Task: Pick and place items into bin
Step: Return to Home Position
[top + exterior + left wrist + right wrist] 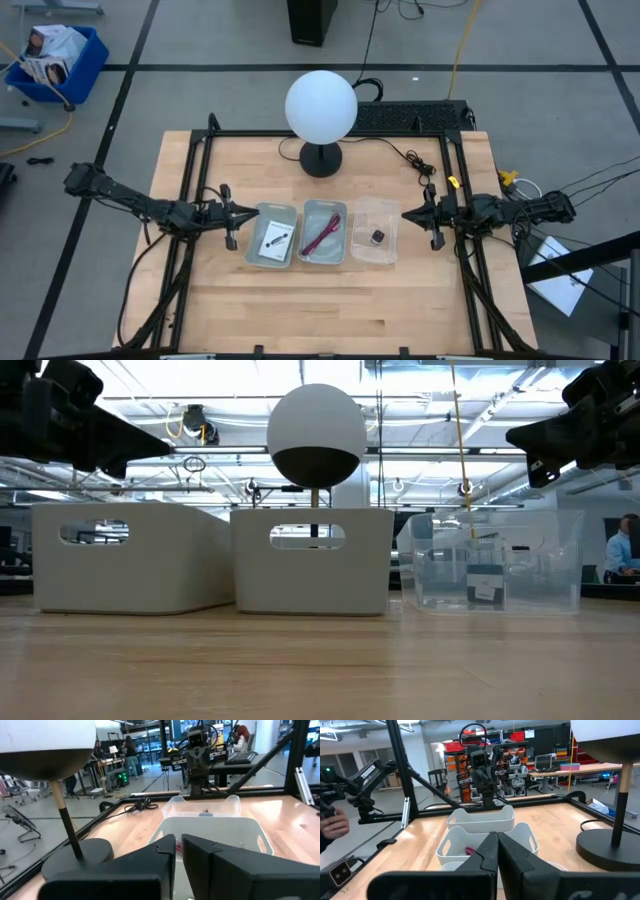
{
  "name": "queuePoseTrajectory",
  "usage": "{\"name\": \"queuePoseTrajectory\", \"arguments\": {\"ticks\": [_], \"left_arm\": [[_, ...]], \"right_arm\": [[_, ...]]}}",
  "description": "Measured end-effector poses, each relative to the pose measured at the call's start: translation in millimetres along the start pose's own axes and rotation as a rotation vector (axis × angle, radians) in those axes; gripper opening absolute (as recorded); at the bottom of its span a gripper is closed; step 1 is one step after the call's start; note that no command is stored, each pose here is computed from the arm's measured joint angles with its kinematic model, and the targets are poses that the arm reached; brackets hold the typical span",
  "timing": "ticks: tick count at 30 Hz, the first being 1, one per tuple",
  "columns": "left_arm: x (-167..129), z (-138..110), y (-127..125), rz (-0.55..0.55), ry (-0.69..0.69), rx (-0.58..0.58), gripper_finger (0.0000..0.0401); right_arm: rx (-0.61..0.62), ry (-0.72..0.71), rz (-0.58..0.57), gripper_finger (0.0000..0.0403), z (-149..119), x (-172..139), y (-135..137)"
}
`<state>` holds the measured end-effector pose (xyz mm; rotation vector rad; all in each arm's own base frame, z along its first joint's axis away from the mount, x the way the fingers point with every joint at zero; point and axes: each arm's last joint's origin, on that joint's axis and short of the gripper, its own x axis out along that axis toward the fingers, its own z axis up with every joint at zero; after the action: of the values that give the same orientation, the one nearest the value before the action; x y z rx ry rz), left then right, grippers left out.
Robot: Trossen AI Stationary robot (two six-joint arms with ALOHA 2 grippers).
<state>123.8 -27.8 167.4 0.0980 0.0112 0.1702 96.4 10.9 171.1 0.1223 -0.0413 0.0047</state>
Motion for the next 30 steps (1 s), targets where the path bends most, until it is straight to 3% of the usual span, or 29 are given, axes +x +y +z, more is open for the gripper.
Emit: {"name": "queuePoseTrajectory", "arguments": {"ticks": [30], "left_arm": [[0.0, 0.3, -0.1, -0.002, -0.001, -0.024, 0.0051]], "right_arm": [[0.000, -0.002, 0.001, 0.0000, 0.2, 0.0, 0.0]]}}
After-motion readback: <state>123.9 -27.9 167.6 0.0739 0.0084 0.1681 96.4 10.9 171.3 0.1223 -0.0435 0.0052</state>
